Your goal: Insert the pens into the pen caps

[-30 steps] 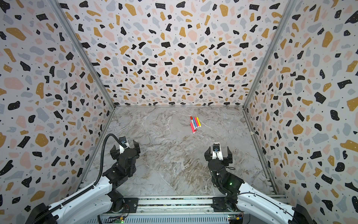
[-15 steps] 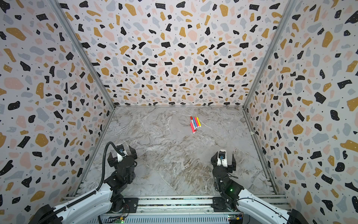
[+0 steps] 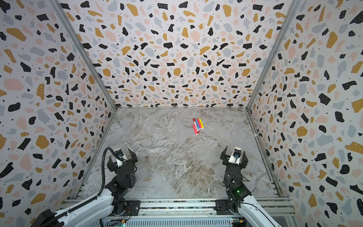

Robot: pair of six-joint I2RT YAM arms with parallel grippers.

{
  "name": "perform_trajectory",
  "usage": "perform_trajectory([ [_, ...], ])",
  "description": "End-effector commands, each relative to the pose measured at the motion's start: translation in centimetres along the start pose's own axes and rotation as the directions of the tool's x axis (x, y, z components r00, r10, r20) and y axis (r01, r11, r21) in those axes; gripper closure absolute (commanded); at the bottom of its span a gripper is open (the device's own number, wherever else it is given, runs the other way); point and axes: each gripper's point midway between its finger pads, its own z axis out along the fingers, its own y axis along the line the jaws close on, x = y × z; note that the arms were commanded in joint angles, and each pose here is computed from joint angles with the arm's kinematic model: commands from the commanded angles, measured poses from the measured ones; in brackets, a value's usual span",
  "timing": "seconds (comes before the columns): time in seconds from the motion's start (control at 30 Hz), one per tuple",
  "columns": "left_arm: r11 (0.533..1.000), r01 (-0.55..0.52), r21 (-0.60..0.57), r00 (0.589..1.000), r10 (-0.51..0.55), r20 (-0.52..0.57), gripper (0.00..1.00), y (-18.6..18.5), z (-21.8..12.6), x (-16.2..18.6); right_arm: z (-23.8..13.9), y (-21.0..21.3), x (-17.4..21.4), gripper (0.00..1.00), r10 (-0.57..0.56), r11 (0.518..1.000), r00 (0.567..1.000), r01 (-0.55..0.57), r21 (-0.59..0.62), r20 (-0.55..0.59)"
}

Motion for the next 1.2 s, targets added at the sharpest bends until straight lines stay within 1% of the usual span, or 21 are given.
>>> perform_trajectory([
  [0.0, 0.997, 0.061, -0.037, 0.998, -0.06, 0.037, 0.0, 0.8, 0.1, -1.0, 0.1, 0.4, 1.9, 0.01, 0.017, 0.999, 1.0, -0.017, -0.039, -0.012],
  [0.13, 0.997, 0.058, -0.042, 0.997, -0.056, 0.043, 0.0, 0.8, 0.5, -1.1, 0.7, -0.2, 1.7, 0.01, 0.041, 0.999, 0.999, -0.041, -0.016, 0.017],
  [0.23, 0.995, 0.076, -0.058, 0.996, -0.073, 0.047, 0.0, 1.2, 1.0, -1.1, 1.2, -0.6, 1.7, 0.01, 0.057, 0.998, 0.998, -0.057, -0.003, 0.023],
  [0.33, 0.991, 0.117, -0.067, 0.991, -0.112, 0.068, 0.0, 1.7, 1.3, -1.3, 1.3, -1.0, 1.5, 0.01, 0.069, 0.998, 0.996, -0.07, 0.003, 0.05],
  [0.47, 0.981, 0.177, -0.078, 0.98, -0.168, 0.106, 0.0, 2.7, 1.5, -1.4, 0.6, -2.1, 0.9, 0.01, 0.097, 0.995, 0.987, -0.101, 0.023, 0.128],
  [0.53, 0.978, 0.191, -0.079, 0.976, -0.182, 0.118, 0.0, 2.9, 1.5, -1.4, 0.7, -1.9, 0.8, 0.01, 0.081, 0.996, 0.988, -0.084, 0.018, 0.131],
  [0.6, 0.977, 0.197, -0.082, 0.975, -0.186, 0.122, 0.0, 3.0, 1.6, -1.5, 0.8, -1.5, 0.1, 0.01, 0.077, 0.997, 0.985, -0.077, -0.001, 0.157],
  [0.77, 0.972, 0.223, -0.075, 0.966, -0.21, 0.151, 0.0, 3.2, 1.9, -1.7, 0.9, -1.7, -0.5, 0.01, 0.073, 0.997, 0.979, -0.074, -0.003, 0.191],
  [0.87, 0.967, 0.24, -0.08, 0.961, -0.225, 0.163, 0.0, 3.6, 2.1, -1.4, 1.4, -1.3, -0.3, 0.01, 0.07, 0.997, 0.979, -0.066, -0.028, 0.192],
  [0.93, 0.962, 0.251, -0.104, 0.958, -0.231, 0.172, 0.0, 4.0, 2.2, -1.1, 2.2, -1.3, 0.2, 0.01, 0.074, 0.997, 0.982, -0.073, -0.015, 0.176],
  [0.97, 0.965, 0.245, -0.099, 0.958, -0.224, 0.181, 0.0, 3.9, 2.2, -1.4, 2.7, -0.5, -0.1, 0.01, 0.053, 0.998, 0.982, -0.047, -0.036, 0.183],
  [1.0, 0.971, 0.226, -0.075, 0.961, -0.209, 0.183, 0.0, 3.4, 2.3, -1.5, 2.7, 1.0, 0.0, 0.01, 0.011, 0.994, 0.983, 0.009, -0.109, 0.182],
  [1.1, 0.981, 0.191, -0.018, 0.968, -0.185, 0.167, 0.0, 1.9, 2.7, -1.7, 2.6, 2.0, 0.0, 0.01, -0.024, 0.989, 0.982, 0.051, -0.139, 0.187],
  [1.17, 0.991, 0.13, 0.037, 0.982, -0.133, 0.131, 0.01, 0.1, 3.3, -1.6, 2.7, 2.2, 0.0, 0.01, -0.03, 0.988, 0.981, 0.058, -0.145, 0.189],
])
